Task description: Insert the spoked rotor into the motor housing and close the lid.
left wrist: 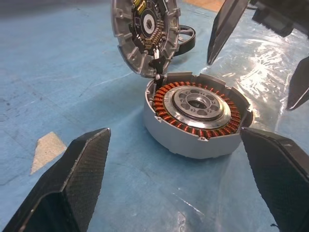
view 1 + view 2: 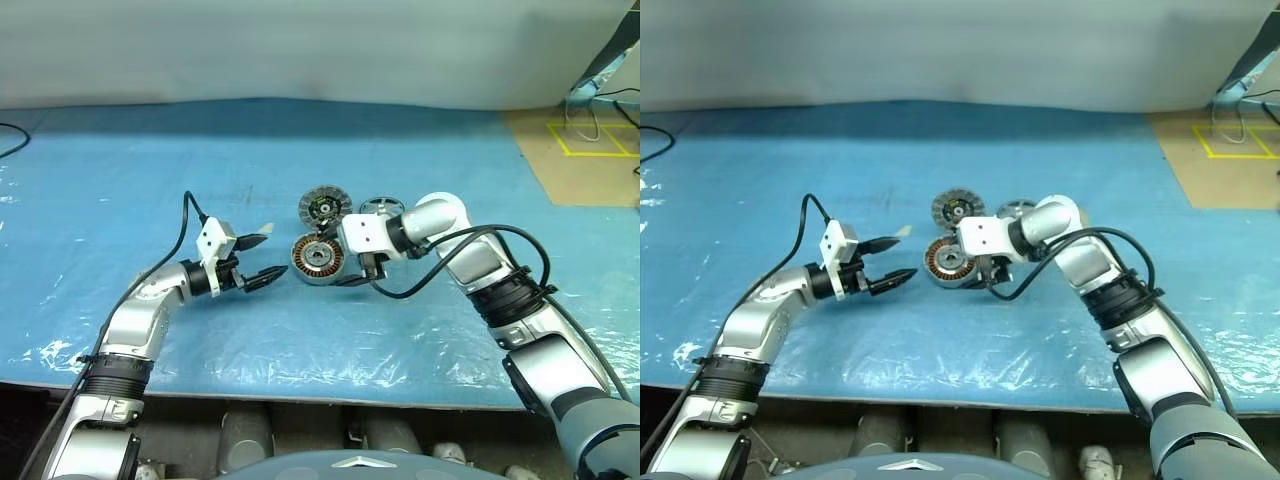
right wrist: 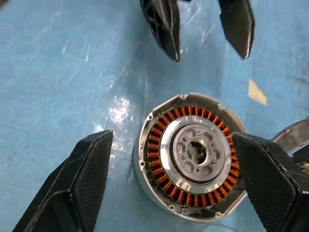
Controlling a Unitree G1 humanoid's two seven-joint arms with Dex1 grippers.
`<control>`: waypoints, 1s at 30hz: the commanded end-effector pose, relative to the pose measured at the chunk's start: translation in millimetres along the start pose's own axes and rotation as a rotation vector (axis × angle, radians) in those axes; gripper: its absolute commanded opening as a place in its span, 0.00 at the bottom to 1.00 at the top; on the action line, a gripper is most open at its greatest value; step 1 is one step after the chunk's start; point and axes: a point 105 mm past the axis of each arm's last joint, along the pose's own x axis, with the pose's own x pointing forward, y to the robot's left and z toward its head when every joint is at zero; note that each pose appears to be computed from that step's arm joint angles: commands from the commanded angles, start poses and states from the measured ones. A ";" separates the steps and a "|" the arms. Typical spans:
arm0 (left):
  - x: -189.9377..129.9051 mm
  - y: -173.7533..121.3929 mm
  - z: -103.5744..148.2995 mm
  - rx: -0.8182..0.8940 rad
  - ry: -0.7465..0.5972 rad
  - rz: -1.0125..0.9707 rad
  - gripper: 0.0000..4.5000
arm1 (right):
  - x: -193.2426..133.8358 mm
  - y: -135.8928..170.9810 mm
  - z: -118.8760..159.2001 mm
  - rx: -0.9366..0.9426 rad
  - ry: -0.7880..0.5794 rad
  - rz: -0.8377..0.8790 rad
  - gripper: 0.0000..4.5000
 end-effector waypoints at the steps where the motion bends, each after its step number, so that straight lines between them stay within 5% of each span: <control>1: 2.7 -1.6 13.5 0.036 -0.044 -0.014 1.00 | -31.9 -14.6 10.0 0.117 -0.109 -0.143 0.92; 8: 13.6 -22.6 30.7 0.030 -0.100 -0.097 1.00 | -74.6 -7.9 -19.9 0.469 -0.230 -0.425 0.92; 16: 23.8 -53.8 28.8 0.051 -0.047 -0.297 1.00 | -40.2 36.8 -61.0 0.608 -0.144 -0.504 0.92; 30: 28.1 -44.1 13.0 0.097 0.001 -0.336 1.00 | -9.8 35.3 -99.0 0.686 -0.104 -0.555 0.92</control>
